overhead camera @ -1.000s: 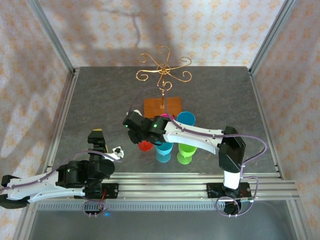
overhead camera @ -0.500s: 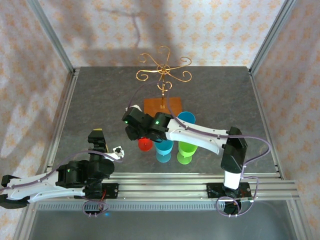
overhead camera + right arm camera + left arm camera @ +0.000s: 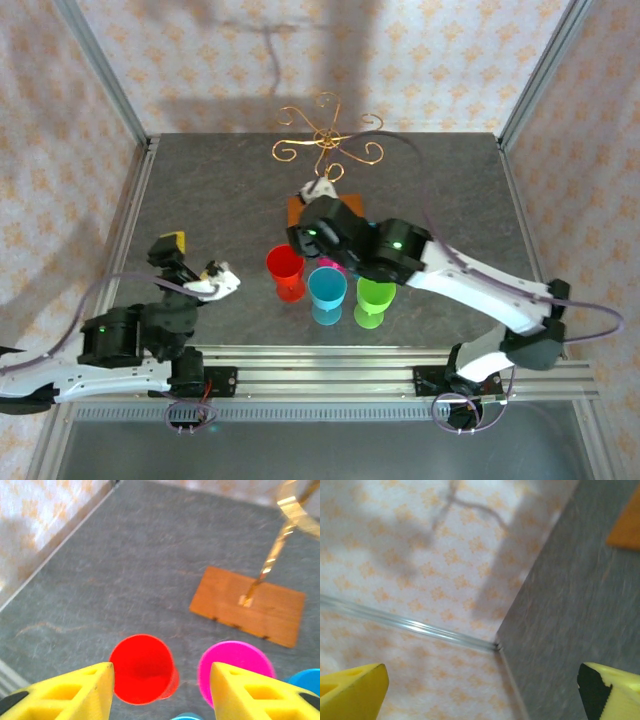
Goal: Take the wine glass off the wine glass rack
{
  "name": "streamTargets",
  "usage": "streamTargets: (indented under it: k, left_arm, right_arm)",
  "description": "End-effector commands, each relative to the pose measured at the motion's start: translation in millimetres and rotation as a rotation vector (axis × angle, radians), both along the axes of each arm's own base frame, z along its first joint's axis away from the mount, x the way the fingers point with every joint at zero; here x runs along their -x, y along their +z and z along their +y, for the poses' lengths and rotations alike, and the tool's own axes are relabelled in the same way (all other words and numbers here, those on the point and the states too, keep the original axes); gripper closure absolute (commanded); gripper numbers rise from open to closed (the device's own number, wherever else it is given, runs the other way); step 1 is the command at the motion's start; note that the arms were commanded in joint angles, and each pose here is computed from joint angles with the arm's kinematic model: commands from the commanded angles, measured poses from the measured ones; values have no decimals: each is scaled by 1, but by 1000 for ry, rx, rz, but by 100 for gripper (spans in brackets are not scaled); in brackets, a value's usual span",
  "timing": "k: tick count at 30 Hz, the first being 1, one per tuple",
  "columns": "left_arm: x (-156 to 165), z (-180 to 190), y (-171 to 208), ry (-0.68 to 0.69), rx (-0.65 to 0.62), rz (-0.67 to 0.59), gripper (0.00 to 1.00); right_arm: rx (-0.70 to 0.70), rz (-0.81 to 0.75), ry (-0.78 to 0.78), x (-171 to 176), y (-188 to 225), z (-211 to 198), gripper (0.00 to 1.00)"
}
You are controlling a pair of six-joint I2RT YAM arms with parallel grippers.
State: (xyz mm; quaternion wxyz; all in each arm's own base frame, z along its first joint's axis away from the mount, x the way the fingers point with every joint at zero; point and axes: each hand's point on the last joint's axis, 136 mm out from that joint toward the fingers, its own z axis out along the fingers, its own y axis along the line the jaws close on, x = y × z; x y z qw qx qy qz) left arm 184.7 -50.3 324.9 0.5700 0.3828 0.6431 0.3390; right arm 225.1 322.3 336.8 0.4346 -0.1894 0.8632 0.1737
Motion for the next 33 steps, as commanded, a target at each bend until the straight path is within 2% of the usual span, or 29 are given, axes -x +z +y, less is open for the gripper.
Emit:
streamTargets:
  k: [1,5,8,13,16,20,23,25,27,29,33]
  left_arm:
    - [1,-3,3,-6,192,48,1]
    - [-2,-7,11,10,363,76,1]
    - [-5,-10,19,18,546,108,0]
    - [-16,-10,25,64,760,130,0]
    - [-34,-11,10,134,860,177,0]
    - [-67,-3,-25,263,1067,280,0]
    - [-91,15,-42,342,1249,262,0]
    - [-104,26,-50,371,1323,239,0]
    - [-116,39,-60,435,1341,227,0]
    - [-126,54,-71,533,1297,202,0]
    - [-142,67,-79,583,1237,138,0]
  right_arm:
    - [26,-64,-141,-5,4,-52,47]
    - [-14,-98,-268,-3,11,-112,45]
    - [-52,-95,-342,-3,3,-151,44]
    - [-49,-88,-439,-8,-19,-193,39]
    - [-28,-43,-478,-17,-39,-207,37]
    - [-29,-17,-551,-31,-57,-230,35]
    - [-38,-19,-606,-42,-67,-247,34]
    - [-42,-16,-621,-53,-78,-255,32]
    - [-47,13,-667,-64,-92,-268,32]
    - [-43,1,-721,-74,-104,-285,31]
    - [45,-97,-834,-88,-118,-314,30]
